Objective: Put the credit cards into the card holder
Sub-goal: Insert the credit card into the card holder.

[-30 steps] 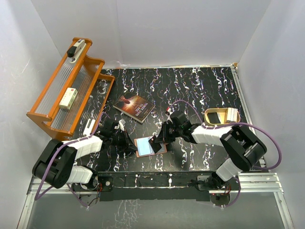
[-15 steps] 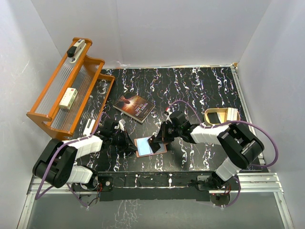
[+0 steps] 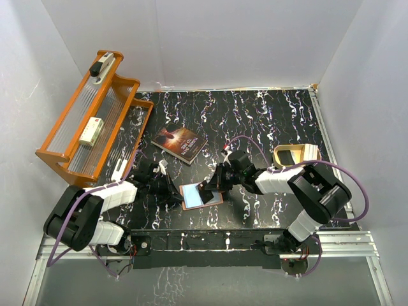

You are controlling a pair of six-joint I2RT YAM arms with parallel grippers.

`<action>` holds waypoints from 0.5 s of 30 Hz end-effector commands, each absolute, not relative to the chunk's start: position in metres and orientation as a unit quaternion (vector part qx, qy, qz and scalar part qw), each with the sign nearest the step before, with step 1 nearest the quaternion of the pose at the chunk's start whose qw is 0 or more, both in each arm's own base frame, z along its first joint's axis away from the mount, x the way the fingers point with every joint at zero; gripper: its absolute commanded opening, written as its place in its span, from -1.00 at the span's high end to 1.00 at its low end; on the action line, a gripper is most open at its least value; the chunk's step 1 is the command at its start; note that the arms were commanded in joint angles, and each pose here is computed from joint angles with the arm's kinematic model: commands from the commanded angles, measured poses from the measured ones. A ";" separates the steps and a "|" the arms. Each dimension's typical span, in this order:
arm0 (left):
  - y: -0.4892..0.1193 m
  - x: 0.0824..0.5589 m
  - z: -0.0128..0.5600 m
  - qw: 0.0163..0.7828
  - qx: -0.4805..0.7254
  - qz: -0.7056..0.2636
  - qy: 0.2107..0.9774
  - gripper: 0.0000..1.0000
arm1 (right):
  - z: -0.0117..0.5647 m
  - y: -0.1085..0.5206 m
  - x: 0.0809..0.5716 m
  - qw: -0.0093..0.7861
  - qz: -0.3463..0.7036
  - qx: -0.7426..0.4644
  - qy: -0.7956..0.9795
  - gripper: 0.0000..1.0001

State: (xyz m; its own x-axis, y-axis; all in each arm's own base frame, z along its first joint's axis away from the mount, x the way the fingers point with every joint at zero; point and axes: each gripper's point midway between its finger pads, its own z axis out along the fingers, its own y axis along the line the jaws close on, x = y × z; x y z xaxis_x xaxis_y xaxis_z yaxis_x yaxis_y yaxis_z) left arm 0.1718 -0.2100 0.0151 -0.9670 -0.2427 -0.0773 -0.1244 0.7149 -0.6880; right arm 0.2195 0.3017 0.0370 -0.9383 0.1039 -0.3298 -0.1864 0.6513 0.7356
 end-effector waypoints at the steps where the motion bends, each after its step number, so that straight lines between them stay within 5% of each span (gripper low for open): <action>1: -0.202 0.159 0.002 0.065 -0.107 -0.343 0.931 1.00 | 0.032 0.306 0.220 0.185 0.419 -0.023 0.889 1.00; 15: -0.203 0.157 0.001 0.062 -0.110 -0.347 0.929 1.00 | 0.028 0.313 0.219 0.197 0.416 -0.016 0.888 0.99</action>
State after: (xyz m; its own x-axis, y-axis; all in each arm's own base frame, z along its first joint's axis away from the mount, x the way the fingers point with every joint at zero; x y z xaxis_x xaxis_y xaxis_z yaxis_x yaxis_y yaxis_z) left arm 0.1717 -0.2110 0.0148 -0.9643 -0.2546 -0.0733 -0.1330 0.7044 -0.6973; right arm 0.2240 0.3115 0.0379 -0.9212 0.1376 -0.3638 -0.1978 0.6397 0.7427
